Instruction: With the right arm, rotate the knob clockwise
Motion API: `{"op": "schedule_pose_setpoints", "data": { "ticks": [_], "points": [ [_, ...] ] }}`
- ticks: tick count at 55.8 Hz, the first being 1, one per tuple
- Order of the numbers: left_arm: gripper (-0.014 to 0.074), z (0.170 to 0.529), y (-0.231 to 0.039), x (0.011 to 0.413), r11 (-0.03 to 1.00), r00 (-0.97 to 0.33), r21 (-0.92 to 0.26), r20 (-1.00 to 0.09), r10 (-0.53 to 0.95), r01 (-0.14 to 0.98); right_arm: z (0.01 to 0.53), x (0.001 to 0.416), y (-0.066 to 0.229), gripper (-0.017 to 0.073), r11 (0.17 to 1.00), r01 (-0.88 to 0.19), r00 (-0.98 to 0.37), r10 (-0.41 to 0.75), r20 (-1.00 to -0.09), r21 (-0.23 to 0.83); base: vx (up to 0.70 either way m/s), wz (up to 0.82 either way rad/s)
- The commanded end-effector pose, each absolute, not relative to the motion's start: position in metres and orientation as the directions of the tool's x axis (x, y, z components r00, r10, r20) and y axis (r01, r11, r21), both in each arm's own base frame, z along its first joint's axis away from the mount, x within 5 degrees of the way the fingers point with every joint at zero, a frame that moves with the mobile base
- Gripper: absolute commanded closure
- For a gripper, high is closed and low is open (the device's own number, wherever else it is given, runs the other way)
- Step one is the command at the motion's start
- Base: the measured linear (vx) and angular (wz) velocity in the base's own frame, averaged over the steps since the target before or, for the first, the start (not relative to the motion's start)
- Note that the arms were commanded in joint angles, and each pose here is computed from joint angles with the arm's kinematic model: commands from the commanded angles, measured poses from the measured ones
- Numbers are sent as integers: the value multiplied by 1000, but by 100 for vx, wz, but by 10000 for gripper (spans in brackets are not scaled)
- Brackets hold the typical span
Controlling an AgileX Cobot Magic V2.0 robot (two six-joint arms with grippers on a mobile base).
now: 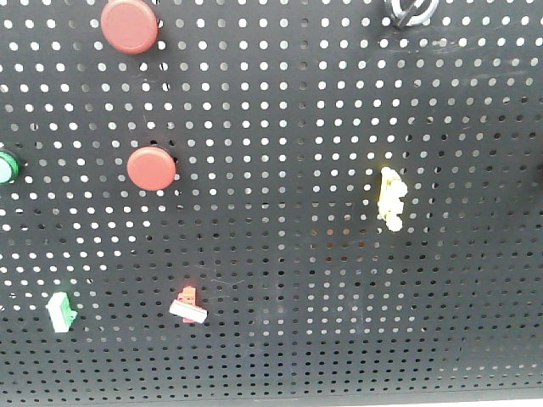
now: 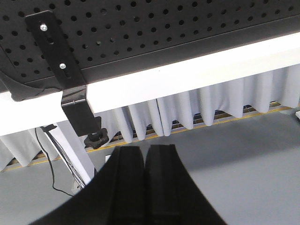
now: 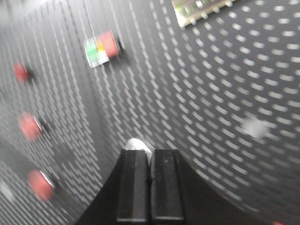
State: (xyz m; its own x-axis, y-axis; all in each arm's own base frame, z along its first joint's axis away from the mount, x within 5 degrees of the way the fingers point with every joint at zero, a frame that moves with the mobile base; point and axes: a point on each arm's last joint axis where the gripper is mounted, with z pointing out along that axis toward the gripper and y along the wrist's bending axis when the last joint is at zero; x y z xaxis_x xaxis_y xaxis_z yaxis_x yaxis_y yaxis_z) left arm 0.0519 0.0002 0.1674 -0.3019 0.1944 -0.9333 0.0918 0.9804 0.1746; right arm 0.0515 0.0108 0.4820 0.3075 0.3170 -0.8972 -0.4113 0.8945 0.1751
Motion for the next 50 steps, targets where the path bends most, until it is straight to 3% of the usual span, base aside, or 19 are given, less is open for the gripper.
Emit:
{"op": "schedule_pose_setpoints", "data": {
  "ticks": [1,15,50],
  "points": [
    [600,172,-1,54,982,-227,165,-957,181,88,471,48,11,573,920,-390,363,205,-909,51,0,0],
    [600,172,-1,54,982,-227,165,-957,181,88,445,48,11,571,924,-382,337,163,-927,24,0,0],
    [600,172,-1,54,982,-227,165,-957,181,88,444,48,11,571,929,-371,344,144,-928,6,0,0]
  ]
}}
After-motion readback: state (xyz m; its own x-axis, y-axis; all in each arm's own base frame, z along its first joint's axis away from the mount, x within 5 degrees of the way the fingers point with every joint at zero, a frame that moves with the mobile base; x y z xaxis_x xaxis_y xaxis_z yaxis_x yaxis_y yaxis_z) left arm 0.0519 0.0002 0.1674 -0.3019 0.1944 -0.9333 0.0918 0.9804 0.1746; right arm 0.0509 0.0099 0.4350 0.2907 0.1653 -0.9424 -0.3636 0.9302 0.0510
